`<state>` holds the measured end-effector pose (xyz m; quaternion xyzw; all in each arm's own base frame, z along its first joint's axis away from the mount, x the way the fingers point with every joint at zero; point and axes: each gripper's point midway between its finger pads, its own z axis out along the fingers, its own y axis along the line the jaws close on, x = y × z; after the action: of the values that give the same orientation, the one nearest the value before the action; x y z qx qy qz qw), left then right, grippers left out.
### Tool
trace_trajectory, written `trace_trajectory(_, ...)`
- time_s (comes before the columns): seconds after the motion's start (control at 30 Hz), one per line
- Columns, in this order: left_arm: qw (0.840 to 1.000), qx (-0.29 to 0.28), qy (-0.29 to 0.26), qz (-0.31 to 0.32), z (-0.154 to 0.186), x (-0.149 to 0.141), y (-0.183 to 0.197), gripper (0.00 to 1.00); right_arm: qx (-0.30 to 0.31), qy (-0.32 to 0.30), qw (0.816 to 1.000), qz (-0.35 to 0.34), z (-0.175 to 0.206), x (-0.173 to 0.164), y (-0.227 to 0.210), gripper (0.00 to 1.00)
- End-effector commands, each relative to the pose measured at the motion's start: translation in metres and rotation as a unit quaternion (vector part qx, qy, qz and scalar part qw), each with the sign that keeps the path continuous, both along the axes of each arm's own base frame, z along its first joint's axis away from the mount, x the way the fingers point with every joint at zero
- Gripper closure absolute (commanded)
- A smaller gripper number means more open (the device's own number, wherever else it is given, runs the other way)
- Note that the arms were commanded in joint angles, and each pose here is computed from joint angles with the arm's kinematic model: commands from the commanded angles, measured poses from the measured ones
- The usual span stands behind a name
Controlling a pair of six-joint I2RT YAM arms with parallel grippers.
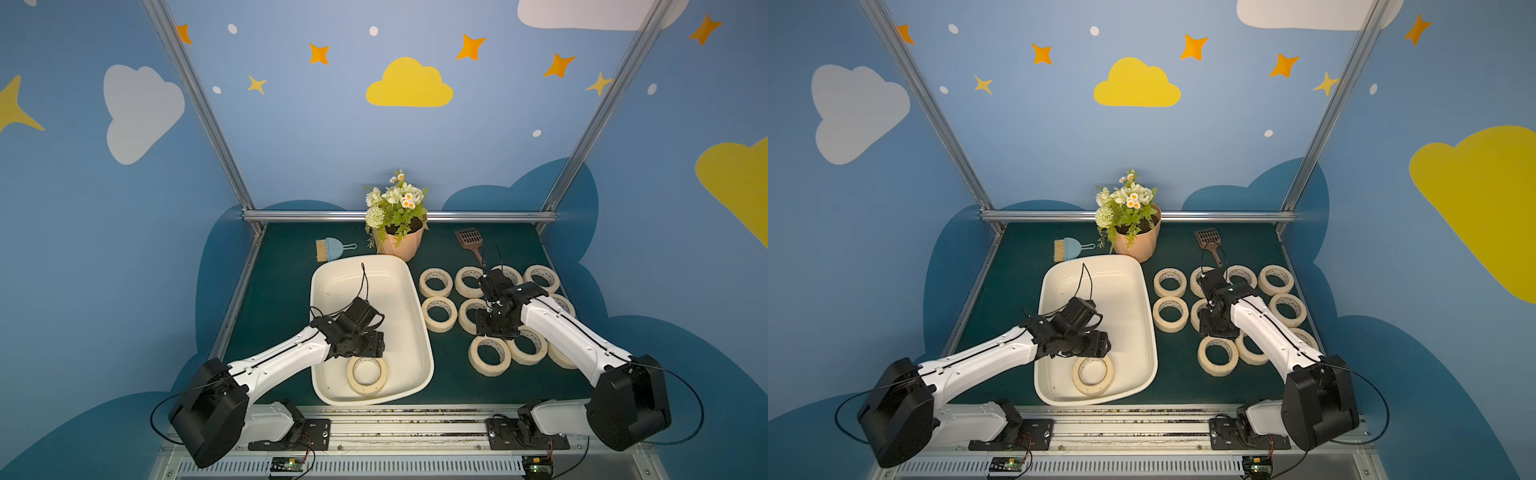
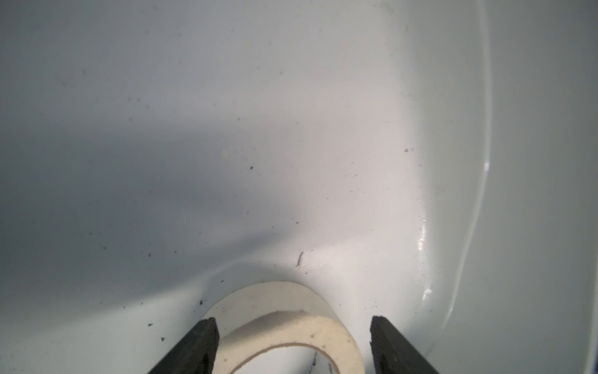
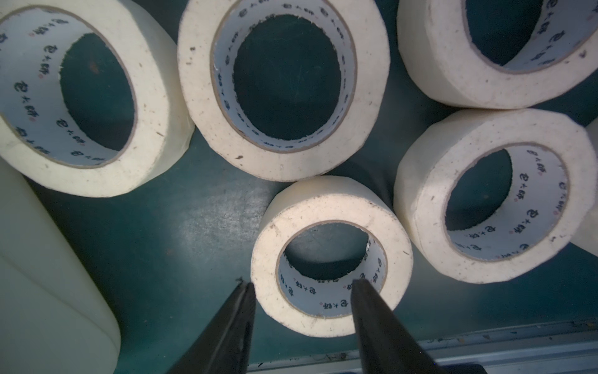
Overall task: Take out the art tape in the storage box
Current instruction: Pick up the art tape from the storage box.
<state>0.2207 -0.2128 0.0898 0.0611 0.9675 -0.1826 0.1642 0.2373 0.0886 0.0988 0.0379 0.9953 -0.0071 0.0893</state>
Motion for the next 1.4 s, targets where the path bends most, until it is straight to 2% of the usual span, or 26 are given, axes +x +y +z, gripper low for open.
trace_trajectory(0.0,0.999,0.034,-0.009,-0.012,0.011,-0.003,0.011,0.21,-0.005,0.008,1.000,0.015,0.001,-0.005,0.001,0.47)
trace_trajectory(0.17,0.992,0.118,0.051,0.011,-0.015,-0.036,0.057,0.22,-0.001,0.011,0.999,0.041,0.003,-0.008,0.013,0.47)
trace_trajectory(0.27,0.989,0.117,0.086,0.015,-0.033,-0.053,0.062,0.23,-0.002,0.011,0.998,0.056,0.005,-0.008,0.022,0.47)
trace_trajectory(0.4,0.990,0.104,0.098,0.015,-0.048,-0.055,0.056,0.27,-0.003,0.010,0.997,0.075,0.008,-0.007,0.033,0.47)
trace_trajectory(0.5,0.988,0.109,0.110,0.007,-0.058,-0.052,0.051,0.37,-0.004,0.005,0.995,0.100,0.015,-0.009,0.046,0.47)
trace_trajectory(0.63,0.988,0.119,0.101,-0.003,-0.055,-0.040,0.044,0.72,0.016,0.001,0.989,0.149,0.032,-0.017,0.077,0.47)
trace_trajectory(0.7,0.989,0.119,0.084,-0.007,-0.043,-0.031,0.040,0.81,0.041,-0.004,0.984,0.175,0.044,-0.021,0.098,0.47)
trace_trajectory(0.87,0.992,0.114,0.044,-0.023,-0.007,-0.007,0.026,0.84,0.141,-0.017,0.963,0.230,0.070,-0.033,0.166,0.47)
trace_trajectory(1.1,0.995,0.089,0.008,-0.034,0.025,0.012,0.008,0.86,0.241,0.001,0.934,0.263,0.076,-0.036,0.232,0.47)
trace_trajectory(1.37,0.997,0.066,-0.017,-0.034,0.042,0.024,-0.005,0.86,0.254,0.011,0.927,0.275,0.067,-0.032,0.260,0.47)
